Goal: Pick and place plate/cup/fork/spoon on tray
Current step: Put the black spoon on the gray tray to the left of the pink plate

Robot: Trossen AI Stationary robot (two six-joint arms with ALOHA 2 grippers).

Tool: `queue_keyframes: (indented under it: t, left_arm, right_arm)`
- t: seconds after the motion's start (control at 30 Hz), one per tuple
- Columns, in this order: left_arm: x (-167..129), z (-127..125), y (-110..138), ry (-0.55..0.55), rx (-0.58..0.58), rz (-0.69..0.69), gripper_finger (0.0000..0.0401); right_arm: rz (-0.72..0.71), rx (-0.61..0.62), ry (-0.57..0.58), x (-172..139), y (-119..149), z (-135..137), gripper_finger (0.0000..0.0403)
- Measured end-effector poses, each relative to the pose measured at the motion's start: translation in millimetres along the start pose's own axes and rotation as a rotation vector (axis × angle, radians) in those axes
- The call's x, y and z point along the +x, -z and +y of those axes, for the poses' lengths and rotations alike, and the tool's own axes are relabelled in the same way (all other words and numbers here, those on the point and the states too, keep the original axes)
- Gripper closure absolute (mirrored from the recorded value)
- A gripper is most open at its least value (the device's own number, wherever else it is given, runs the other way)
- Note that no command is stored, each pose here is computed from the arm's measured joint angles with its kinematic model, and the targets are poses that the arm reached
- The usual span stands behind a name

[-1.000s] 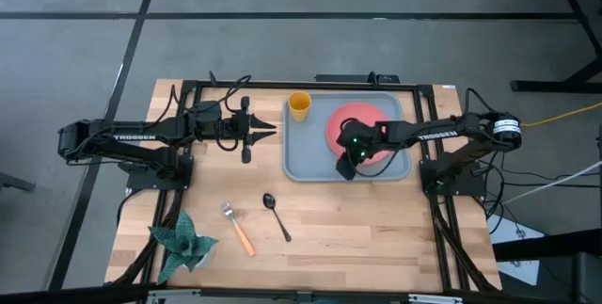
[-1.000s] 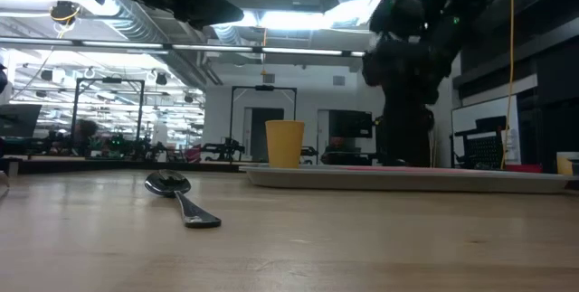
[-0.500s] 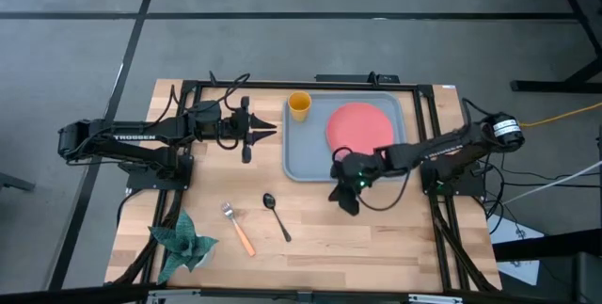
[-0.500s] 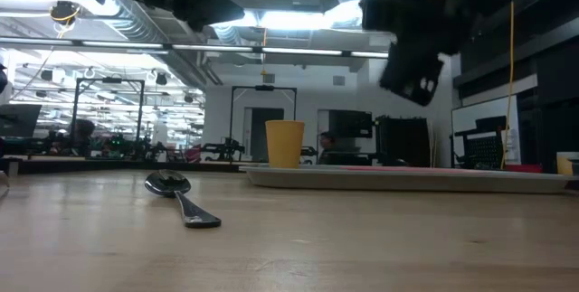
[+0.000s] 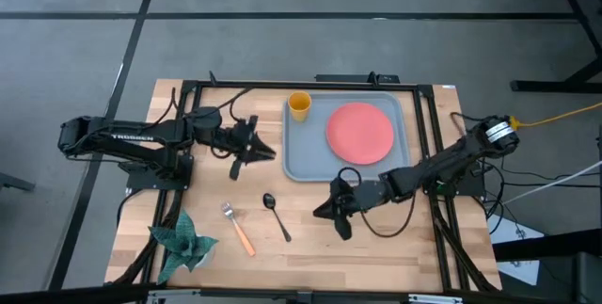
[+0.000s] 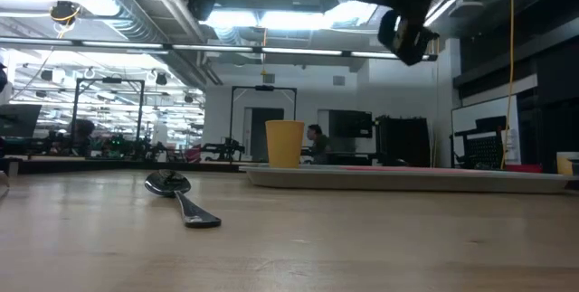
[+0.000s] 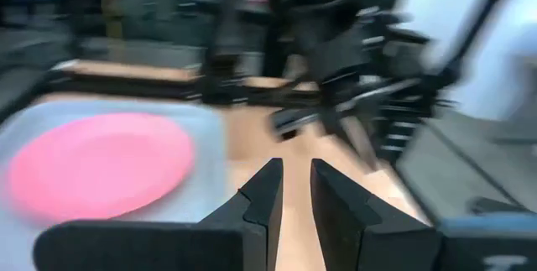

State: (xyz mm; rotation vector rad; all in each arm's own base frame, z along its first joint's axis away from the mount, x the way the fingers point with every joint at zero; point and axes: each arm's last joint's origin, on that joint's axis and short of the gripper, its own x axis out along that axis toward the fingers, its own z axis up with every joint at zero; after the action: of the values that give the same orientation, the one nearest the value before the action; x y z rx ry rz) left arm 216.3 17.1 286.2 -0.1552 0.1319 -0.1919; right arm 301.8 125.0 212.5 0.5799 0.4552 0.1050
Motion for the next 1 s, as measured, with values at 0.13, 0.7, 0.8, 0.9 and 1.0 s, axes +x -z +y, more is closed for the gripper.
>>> queue_keyframes:
  t: [0.13,0.7,0.8,0.9,1.0]
  left_arm:
    - [6,-17,-3,0.090,0.054,0.004,0.0352]
    - [2,-30,20,0.125,0.099,0.246,0.0386]
    - [-2,-28,19,0.094,0.096,0.249,0.0398]
    - [-9,-26,16,0.079,0.095,0.238,0.0391]
    - [-17,-27,12,0.073,0.098,0.220,0.0386]
  right_arm:
    - [-0.054,0.047,-0.045,33,7,5,0.0368]
    - [0.180,0.019,0.217,143,-11,26,0.0397]
    - [0.181,0.073,0.256,156,-3,14,0.0397]
    - [0.174,0.141,0.274,168,4,1,0.0399]
    - [0.161,0.158,0.270,176,9,-6,0.0400]
